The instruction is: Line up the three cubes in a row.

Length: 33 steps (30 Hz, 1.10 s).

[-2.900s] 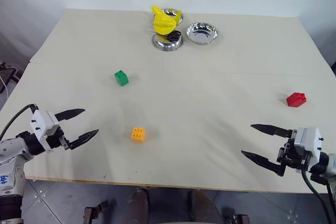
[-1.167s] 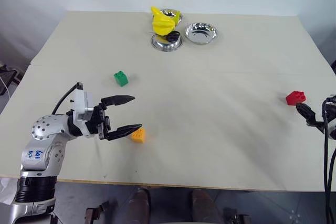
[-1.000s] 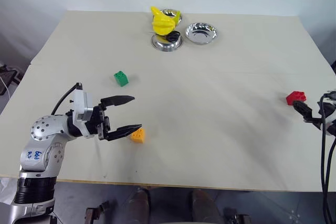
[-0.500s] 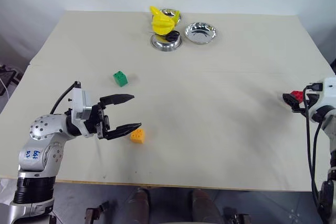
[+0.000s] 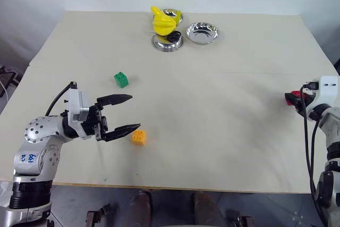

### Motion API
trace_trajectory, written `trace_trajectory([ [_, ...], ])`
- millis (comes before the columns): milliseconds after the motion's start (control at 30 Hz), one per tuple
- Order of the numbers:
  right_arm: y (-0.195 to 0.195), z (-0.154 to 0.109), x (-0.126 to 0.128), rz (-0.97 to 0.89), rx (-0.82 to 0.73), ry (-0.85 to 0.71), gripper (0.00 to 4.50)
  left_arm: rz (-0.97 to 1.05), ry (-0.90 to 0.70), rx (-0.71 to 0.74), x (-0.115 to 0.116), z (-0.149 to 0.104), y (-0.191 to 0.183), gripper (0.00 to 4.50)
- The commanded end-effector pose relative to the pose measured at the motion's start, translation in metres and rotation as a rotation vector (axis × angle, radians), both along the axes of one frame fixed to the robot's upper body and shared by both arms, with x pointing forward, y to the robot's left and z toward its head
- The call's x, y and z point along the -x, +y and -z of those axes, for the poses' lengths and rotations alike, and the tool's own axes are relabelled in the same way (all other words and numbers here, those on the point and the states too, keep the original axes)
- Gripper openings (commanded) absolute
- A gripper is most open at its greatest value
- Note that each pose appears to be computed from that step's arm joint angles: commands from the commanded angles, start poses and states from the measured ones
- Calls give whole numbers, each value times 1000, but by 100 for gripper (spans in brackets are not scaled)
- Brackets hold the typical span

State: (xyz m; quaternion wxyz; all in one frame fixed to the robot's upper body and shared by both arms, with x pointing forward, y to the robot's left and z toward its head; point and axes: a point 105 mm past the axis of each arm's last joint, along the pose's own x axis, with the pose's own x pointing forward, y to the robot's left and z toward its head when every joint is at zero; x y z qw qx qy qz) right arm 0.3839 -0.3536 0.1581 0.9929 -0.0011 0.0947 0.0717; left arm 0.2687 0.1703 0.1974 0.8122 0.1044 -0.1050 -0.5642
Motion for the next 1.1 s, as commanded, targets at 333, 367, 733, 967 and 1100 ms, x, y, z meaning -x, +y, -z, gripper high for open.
trace_trajectory([
  [333, 198, -18, 41, -1349, 283, -55, 152, 20, 32, -6, -1, 6, 6, 450],
  [367, 200, -13, 35, -1346, 306, -43, 152, 22, 34, -4, -1, 6, 5, 450],
  [733, 192, 20, 20, -1363, 395, 62, 152, 4, 34, -9, 5, 2, 8, 450],
  [967, 162, 26, 28, -1328, 465, 92, 152, -9, 34, -9, 9, 0, 9, 450],
  [1100, 149, 29, 34, -1316, 488, 126, 152, -8, 41, -13, 9, 1, 10, 450],
])
